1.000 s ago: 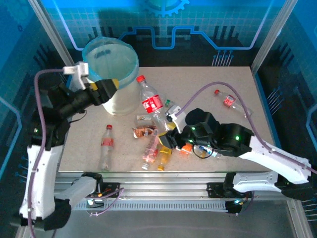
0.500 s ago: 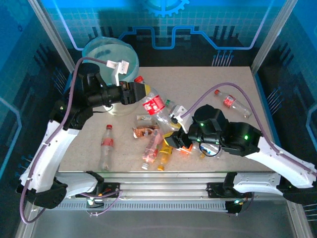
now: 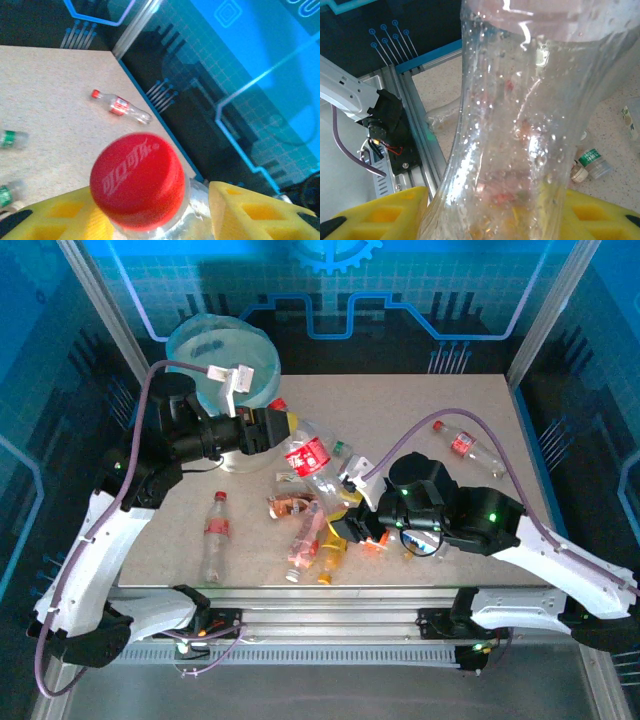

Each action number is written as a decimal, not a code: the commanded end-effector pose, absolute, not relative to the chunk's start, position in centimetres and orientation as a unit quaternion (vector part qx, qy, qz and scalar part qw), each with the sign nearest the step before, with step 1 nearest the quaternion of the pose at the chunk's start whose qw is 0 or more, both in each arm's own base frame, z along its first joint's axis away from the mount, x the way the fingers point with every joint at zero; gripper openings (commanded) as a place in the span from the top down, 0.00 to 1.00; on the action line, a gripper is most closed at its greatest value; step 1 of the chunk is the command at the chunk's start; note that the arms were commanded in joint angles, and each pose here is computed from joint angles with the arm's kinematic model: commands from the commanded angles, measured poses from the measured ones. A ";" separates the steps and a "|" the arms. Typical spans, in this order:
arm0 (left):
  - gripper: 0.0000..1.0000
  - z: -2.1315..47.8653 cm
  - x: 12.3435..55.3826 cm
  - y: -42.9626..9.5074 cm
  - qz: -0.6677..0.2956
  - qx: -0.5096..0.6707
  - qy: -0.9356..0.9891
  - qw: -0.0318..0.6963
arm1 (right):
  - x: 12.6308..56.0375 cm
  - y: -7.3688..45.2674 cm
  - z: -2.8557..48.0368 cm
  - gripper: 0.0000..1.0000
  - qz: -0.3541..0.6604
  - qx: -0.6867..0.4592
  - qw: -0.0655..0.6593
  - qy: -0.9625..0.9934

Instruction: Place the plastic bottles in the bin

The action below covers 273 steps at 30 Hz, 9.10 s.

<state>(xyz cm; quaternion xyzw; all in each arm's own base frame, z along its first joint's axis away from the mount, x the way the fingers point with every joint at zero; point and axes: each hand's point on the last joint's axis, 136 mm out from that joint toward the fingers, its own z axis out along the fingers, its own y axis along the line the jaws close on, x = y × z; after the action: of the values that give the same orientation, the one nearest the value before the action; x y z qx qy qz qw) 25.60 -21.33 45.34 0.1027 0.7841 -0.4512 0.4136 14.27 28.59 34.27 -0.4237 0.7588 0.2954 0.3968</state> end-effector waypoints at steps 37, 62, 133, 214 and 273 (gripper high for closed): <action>1.00 60.6 34.2 -3.6 -0.093 -0.086 0.648 0.751 | 23.8 30.2 43.2 0.00 0.241 -0.305 0.551 0.739; 1.00 38.7 56.3 -0.1 0.050 -0.045 0.812 0.579 | 32.9 41.4 36.0 0.00 0.280 -0.287 0.402 0.823; 0.36 14.7 28.0 -1.3 -0.036 -0.151 0.961 0.230 | 17.3 37.9 22.9 0.15 0.284 -0.262 0.223 0.895; 1.00 58.4 31.3 -2.8 -0.221 -0.080 0.640 0.732 | 28.2 38.5 50.0 0.09 0.337 -0.308 0.514 0.726; 0.41 53.6 43.6 -10.1 -0.200 0.087 0.664 0.715 | 37.5 35.5 46.6 0.08 0.301 -0.265 0.495 0.771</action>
<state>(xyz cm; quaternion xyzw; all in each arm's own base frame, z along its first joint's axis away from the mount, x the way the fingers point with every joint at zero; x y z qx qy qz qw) 48.28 -6.84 50.85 0.0248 0.6641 -0.1976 0.7207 40.00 39.22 43.80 -0.2712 0.7674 0.3185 0.4859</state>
